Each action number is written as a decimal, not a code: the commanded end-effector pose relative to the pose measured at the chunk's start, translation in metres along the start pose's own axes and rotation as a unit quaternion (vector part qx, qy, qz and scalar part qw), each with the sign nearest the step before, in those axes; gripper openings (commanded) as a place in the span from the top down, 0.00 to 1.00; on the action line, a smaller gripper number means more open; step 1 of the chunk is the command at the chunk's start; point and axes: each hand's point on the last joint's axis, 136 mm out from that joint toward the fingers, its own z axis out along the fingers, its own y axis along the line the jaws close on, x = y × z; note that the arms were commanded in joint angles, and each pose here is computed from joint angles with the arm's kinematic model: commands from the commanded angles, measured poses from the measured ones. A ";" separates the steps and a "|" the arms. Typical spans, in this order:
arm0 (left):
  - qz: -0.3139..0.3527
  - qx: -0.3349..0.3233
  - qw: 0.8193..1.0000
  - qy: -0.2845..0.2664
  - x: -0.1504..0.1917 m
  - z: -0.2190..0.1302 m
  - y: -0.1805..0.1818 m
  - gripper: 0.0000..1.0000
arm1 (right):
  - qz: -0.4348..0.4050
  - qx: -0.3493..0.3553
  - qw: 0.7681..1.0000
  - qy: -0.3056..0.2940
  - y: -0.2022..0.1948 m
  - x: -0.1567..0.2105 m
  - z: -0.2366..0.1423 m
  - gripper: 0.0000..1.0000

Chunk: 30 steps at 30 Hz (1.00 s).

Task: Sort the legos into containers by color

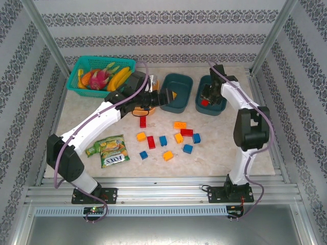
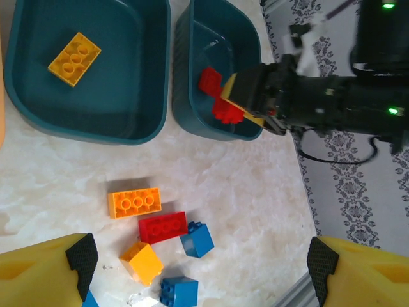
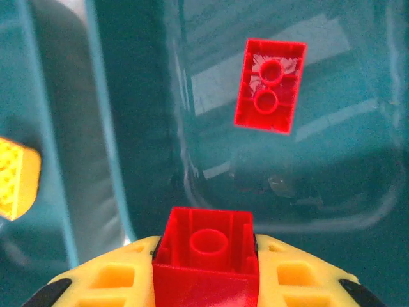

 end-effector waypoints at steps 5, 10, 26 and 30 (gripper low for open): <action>0.008 -0.015 1.000 -0.010 -0.014 0.005 0.007 0.13 | 0.004 -0.009 0.998 0.055 0.000 -0.007 0.037 0.73; -0.010 -0.076 0.997 0.003 0.002 -0.001 0.036 0.14 | 0.011 0.005 0.997 0.074 -0.007 -0.001 0.047 0.57; -0.119 -0.274 0.947 0.117 0.108 -0.028 0.167 0.15 | -0.112 -0.110 0.985 -0.076 0.064 0.059 -0.122 0.36; -0.162 -0.268 0.942 0.118 0.117 -0.014 0.175 0.14 | -0.195 -0.197 0.960 -0.042 0.092 0.154 -0.127 0.30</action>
